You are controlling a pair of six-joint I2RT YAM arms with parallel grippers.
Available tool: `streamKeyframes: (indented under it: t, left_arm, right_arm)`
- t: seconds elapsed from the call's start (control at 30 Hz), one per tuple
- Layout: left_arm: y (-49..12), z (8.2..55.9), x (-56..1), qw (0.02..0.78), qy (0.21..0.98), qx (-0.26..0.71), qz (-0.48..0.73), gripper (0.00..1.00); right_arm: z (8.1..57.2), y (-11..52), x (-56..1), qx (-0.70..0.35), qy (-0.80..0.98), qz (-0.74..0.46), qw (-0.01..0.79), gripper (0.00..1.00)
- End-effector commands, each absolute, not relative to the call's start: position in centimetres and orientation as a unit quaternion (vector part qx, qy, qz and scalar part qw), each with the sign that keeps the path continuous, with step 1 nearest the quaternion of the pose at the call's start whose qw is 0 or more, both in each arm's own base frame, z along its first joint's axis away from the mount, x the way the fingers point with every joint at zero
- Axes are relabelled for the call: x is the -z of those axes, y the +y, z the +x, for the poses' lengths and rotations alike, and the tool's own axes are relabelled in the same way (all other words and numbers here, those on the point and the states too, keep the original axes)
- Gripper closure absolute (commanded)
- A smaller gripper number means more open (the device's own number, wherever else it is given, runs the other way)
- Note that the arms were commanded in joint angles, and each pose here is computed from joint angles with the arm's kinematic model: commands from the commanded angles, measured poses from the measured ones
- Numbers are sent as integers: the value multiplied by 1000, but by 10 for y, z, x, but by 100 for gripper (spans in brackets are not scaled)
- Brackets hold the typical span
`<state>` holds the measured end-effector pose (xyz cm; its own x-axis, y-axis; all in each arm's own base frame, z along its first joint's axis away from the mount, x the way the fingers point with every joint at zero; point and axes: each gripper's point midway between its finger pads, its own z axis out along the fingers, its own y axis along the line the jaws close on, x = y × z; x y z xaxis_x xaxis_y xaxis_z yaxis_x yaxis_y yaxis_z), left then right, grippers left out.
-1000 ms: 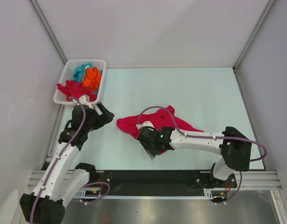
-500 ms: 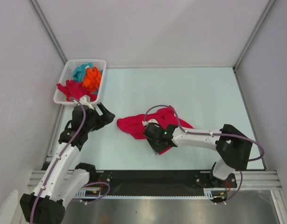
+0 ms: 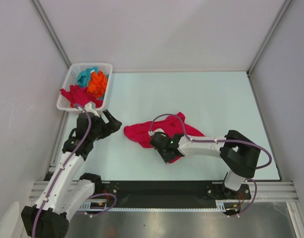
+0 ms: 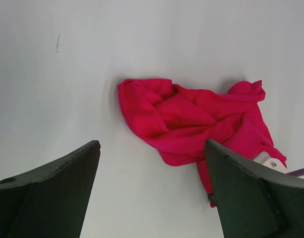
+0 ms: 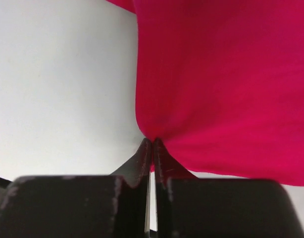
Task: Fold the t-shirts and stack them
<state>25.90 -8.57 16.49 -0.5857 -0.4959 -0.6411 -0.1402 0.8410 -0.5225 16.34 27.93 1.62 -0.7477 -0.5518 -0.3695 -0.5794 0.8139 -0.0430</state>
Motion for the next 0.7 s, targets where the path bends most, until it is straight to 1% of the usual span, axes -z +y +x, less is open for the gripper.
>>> streamKeyframes:
  t: [0.0,0.1,0.2,0.23,0.3,0.33,0.43,0.47,0.53,0.57,0.63,0.67]
  left_arm:
    - [-83,262,-161,419,855,219,-213,8]
    - [-82,264,-147,407,851,220,-249,8]
    - [-81,272,-135,403,839,226,-288,9]
    - [-82,274,-130,397,838,229,-295,11]
    - [-86,281,-129,399,827,246,-310,13]
    - [-89,283,-128,397,825,254,-312,14]
    - [-92,293,-120,401,817,263,-319,17]
    - [-93,298,-116,397,817,264,-325,17]
    - [-96,302,-112,392,819,264,-324,19]
    - [-96,306,-109,389,821,259,-330,19]
    - [-104,308,-107,385,824,261,-322,19]
    - [-104,314,-111,397,818,256,-327,19]
  right_arm:
    - [164,266,-3,-12,937,-304,169,100]
    - [178,259,-24,-23,941,-279,189,100]
    - [209,251,-72,-68,944,-224,234,100]
    - [228,240,-87,-76,946,-191,251,100]
    - [253,231,-133,-115,933,-156,304,100]
    - [273,211,-147,-116,932,-118,323,100]
    - [306,184,-183,-127,918,-76,367,100]
    - [324,159,-185,-110,919,-41,375,100]
    - [346,131,-199,-104,914,4,391,100]
    - [360,95,-202,-94,912,53,396,100]
    - [374,69,-216,-102,899,96,415,100]
    - [383,34,-222,-86,888,139,431,100]
